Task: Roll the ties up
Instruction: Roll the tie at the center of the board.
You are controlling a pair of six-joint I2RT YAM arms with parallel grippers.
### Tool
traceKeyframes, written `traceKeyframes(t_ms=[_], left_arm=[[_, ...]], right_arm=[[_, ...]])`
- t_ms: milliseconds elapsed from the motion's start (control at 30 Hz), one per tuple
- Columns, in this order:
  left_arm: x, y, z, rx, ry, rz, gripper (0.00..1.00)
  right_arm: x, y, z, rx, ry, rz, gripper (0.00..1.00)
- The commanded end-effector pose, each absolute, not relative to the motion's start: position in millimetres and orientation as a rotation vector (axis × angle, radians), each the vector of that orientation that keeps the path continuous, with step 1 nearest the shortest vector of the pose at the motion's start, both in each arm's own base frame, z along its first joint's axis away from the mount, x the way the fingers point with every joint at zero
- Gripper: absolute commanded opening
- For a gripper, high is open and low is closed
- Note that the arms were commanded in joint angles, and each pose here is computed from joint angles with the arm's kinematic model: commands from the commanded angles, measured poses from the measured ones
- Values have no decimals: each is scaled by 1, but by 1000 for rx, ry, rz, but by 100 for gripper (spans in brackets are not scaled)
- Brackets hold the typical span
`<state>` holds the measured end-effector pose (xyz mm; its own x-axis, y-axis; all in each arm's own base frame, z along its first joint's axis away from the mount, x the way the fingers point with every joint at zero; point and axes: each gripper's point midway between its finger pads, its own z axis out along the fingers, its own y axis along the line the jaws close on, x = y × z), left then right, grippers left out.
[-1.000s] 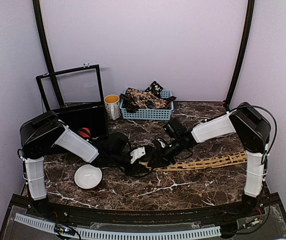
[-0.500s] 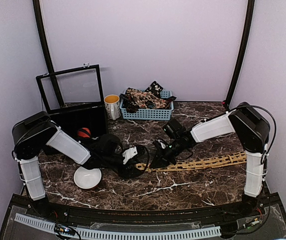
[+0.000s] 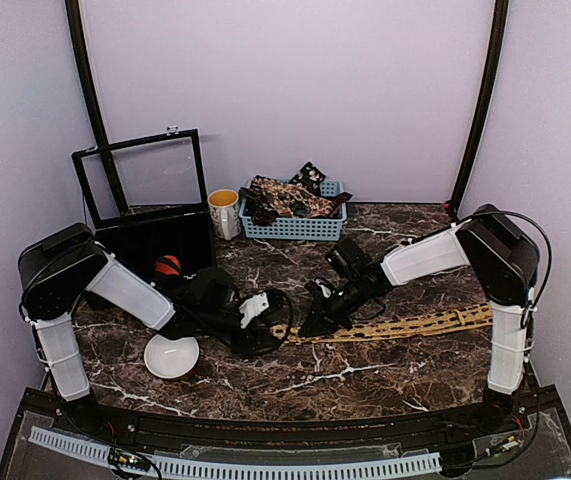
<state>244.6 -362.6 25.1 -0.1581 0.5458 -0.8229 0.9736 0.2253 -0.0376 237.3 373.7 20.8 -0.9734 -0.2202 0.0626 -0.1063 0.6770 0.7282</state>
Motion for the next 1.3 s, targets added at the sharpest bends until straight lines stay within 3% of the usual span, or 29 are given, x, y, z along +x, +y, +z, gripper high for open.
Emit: traceKeyframes(t_ms=[0,367,800,1100,1267], left_arm=[[249,-376,53,1403,1711,-825,36],[249,-403,65,1393,1671,-938,35],[247,-411,29,1414,1742,-938,35],[234,-390,-5,1489,1874,-865,29],[230,-382,-14,1530,1913,-823,29]], right_arm=[[218,349,-21,184,-2758,-950,0],[217,349,-23,187,-2754,-947,0],[218,350,-21,206,-2758,-959,0],[230,356,7,234,-2793,-1050,0],[237,354,29,236,-2815,-1122,7]])
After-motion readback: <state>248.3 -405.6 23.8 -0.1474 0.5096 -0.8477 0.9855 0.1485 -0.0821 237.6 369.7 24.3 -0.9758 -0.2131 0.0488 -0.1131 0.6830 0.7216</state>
